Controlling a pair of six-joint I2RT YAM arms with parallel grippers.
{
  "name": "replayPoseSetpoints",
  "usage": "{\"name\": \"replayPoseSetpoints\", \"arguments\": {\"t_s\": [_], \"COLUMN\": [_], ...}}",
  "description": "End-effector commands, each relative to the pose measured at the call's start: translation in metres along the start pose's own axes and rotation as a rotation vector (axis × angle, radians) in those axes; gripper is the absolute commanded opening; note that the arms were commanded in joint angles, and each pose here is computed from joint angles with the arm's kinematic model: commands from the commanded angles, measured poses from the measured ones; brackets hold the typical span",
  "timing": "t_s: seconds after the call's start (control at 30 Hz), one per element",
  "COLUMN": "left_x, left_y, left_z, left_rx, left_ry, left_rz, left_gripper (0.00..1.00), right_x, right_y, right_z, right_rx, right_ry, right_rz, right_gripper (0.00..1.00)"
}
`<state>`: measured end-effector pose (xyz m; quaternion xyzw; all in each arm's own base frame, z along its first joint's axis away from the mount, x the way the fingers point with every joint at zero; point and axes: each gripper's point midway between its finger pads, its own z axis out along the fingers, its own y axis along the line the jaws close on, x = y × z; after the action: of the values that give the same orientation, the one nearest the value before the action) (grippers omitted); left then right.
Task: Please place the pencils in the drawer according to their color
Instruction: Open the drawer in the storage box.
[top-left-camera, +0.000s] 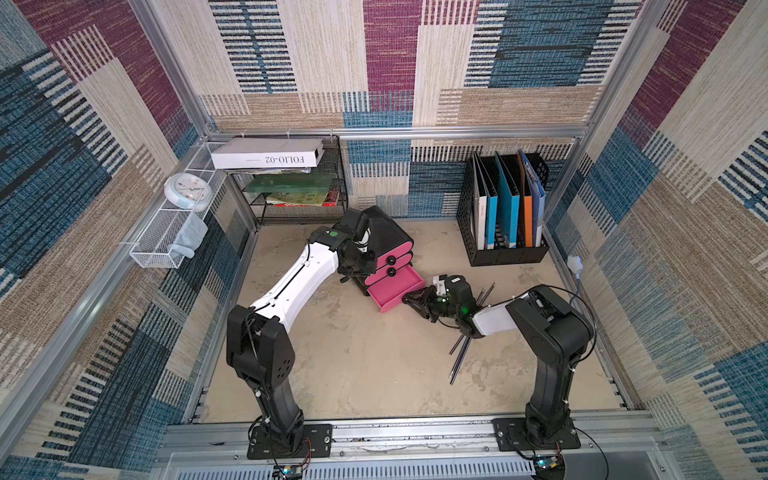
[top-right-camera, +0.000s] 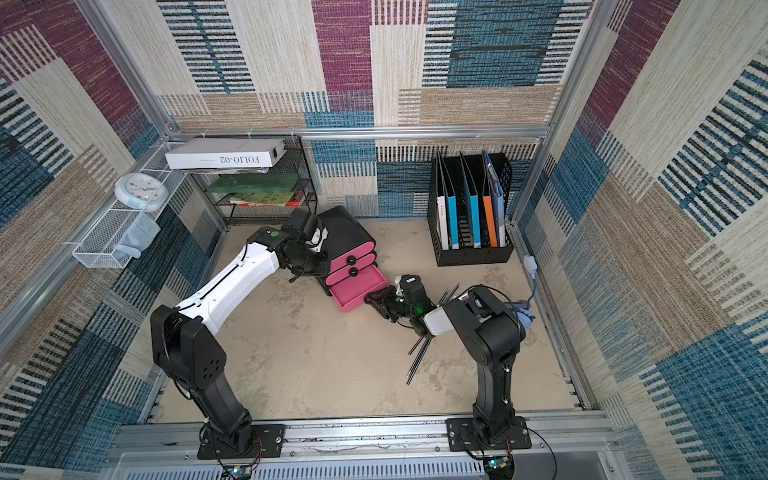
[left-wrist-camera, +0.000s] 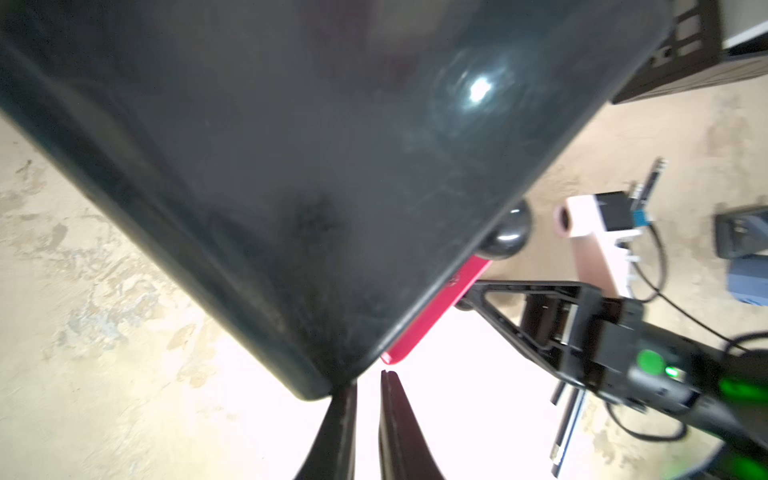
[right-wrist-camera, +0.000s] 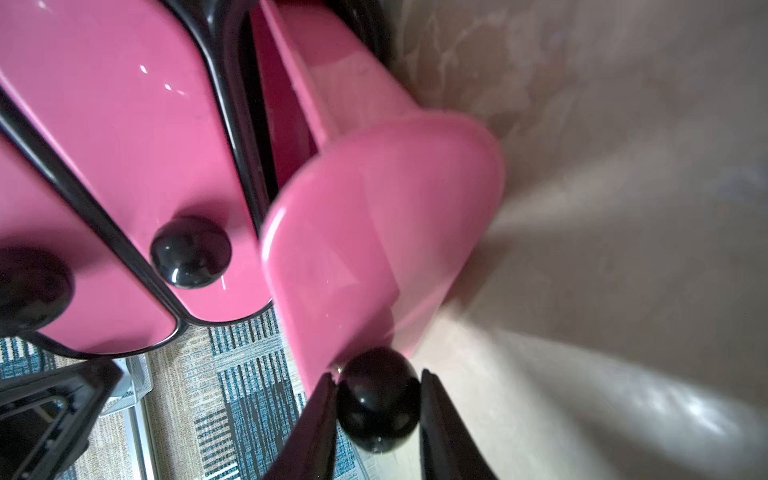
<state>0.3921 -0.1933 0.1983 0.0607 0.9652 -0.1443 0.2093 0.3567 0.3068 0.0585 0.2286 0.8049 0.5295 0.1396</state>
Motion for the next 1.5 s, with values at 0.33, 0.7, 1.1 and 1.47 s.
{"name": "replayPoseSetpoints", "arguments": {"t_s": [0.33,0.7,1.1,1.47], "left_x": [-0.031,-0.051,-0.048,-0.070], "left_y": [-0.010,0.015,0.018,-0.003], "left_z": [-0.040,-0.018,-0.003,-0.043], "left_rx": [0.033,-0.064,-0.070,0.009], "left_ry": [-0.169,-0.177,-0.141,-0.240], "left_rz": [-0.025,-0.062,-0.062,-0.031], "left_gripper": [0.31,0.31,0.31,0.46], "right_x": [0.011,0.024,0.038,0.032], "right_y": [0.006,-0.010,-0.024,0.008], "right_z": [-0.010,-0.028,-0.044,-0.048], "right_rx": [-0.043,-0.009,0.019,0.034], "right_ry": [0.023,0.039,0.064,0.063], "right_rz": [-0.047,-0.047,-0.047,-0.164], "right_gripper": [0.20,0.20,0.30,0.82]}}
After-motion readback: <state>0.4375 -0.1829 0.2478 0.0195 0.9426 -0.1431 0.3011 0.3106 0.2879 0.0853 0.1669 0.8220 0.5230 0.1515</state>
